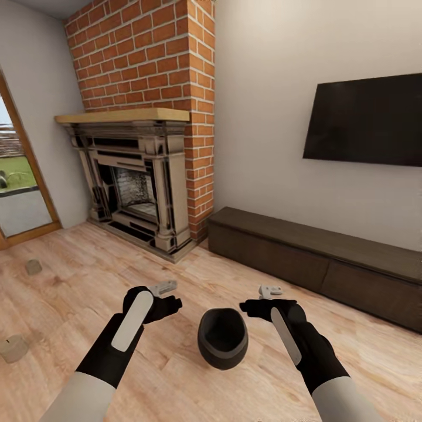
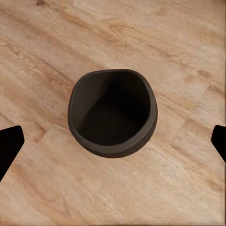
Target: Place each of the two pumpkins and all three candles from the living room inside a cabinet in the living room (use any cabinet), then make sure every cabinet is closed, and position the cauldron so it is next to a table in the living room.
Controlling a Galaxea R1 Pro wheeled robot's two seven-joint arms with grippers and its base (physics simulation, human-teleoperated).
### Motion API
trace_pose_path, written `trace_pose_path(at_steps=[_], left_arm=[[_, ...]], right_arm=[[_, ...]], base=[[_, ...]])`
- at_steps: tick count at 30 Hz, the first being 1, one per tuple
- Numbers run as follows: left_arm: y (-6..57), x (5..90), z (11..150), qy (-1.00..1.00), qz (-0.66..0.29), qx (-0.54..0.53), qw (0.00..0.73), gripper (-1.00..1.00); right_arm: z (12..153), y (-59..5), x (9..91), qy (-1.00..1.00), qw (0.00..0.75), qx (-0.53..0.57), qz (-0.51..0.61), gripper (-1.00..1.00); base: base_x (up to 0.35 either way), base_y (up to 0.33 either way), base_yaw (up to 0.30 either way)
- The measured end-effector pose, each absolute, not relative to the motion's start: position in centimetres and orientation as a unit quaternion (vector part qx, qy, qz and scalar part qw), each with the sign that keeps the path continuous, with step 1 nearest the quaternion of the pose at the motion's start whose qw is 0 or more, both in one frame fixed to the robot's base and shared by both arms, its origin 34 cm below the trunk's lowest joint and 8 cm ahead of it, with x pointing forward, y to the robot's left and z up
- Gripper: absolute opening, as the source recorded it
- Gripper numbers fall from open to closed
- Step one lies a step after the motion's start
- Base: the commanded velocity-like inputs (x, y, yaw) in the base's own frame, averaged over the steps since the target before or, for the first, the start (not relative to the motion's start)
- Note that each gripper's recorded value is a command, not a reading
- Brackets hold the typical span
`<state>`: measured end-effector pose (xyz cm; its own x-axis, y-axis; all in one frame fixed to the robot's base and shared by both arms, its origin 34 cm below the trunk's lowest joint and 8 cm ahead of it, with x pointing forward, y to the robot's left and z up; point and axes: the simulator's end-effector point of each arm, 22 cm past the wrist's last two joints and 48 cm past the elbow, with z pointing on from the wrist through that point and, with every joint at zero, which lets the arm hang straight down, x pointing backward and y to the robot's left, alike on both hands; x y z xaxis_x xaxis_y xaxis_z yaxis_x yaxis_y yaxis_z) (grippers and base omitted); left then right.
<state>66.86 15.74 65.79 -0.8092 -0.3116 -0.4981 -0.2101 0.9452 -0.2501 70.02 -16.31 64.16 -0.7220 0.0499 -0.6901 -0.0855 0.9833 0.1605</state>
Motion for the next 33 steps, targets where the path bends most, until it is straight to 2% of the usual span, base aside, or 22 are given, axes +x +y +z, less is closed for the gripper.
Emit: trace_pose_path(at_steps=[5,13,22,33], left_arm=[[16.0,66.9,65.6,0.947,-0.089,-0.138,0.276,1.0],[16.2,66.9,65.0,0.949,-0.086,-0.139,0.271,1.0],[16.3,66.9,64.4,0.95,-0.082,-0.138,0.268,1.0],[16.3,66.9,64.4,0.95,-0.082,-0.139,0.267,1.0]], right_arm=[[63.6,-16.3,69.6,0.929,0.358,-0.012,0.09,1.0],[62.3,-16.3,68.8,0.938,0.334,-0.015,0.09,1.0],[61.8,-16.2,68.8,0.94,0.329,-0.015,0.089,1.0],[61.8,-15.6,68.6,0.939,0.326,-0.007,0.109,1.0]], base=[[0.03,0.03,-0.074],[0.132,0.225,-0.023],[0.218,0.129,0.0],[0.257,0.18,-0.257]])
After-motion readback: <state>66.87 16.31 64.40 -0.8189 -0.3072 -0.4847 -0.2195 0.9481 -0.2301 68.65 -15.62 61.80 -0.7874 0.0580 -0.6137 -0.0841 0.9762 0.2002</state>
